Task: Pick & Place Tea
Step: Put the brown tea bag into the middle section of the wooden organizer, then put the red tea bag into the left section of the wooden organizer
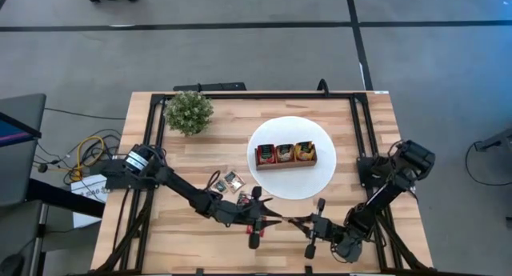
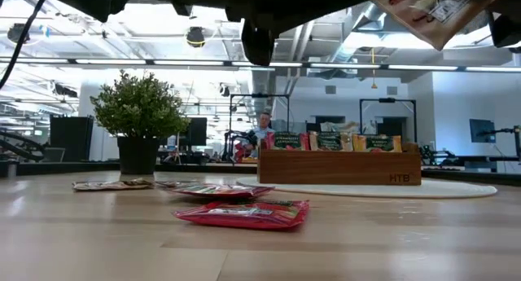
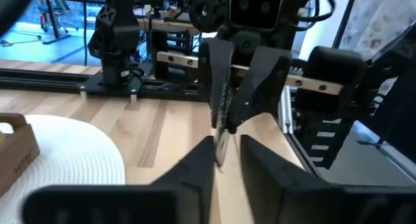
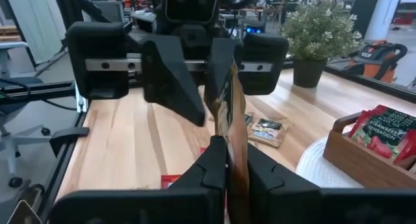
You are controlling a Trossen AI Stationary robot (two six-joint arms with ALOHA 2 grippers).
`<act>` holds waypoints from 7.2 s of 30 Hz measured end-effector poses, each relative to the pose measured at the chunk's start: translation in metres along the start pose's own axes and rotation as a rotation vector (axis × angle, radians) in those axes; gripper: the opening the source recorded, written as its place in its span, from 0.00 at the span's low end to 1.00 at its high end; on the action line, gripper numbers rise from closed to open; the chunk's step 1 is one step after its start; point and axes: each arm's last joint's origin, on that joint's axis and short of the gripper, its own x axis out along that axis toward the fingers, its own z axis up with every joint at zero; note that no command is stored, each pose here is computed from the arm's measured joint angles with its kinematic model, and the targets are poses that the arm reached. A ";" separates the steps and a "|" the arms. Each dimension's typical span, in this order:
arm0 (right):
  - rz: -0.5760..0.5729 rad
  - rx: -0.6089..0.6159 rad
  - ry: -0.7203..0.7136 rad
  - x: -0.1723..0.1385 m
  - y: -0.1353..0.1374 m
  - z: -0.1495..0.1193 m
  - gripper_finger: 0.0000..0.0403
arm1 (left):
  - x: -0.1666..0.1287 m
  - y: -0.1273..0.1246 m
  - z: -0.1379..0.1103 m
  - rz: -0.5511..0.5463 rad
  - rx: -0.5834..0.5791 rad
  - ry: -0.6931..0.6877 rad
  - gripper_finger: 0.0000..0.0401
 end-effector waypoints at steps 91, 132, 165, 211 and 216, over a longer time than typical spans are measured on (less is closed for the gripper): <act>0.101 -0.271 0.498 0.099 -0.238 0.004 0.06 | -0.049 -0.050 -0.017 0.504 0.280 0.529 0.31; 0.257 0.109 0.533 0.094 -0.041 -0.012 0.33 | -0.073 -0.036 -0.044 0.395 0.300 0.893 0.26; 0.345 0.386 0.750 0.178 -0.085 -0.028 0.03 | -0.063 -0.014 -0.051 0.534 0.332 0.609 0.08; 0.513 0.417 0.809 0.189 -0.105 -0.024 0.20 | -0.059 0.000 -0.056 0.569 0.248 0.663 0.08; 0.546 0.382 0.811 0.186 -0.100 -0.025 0.02 | -0.072 -0.005 -0.045 0.577 0.263 0.681 0.08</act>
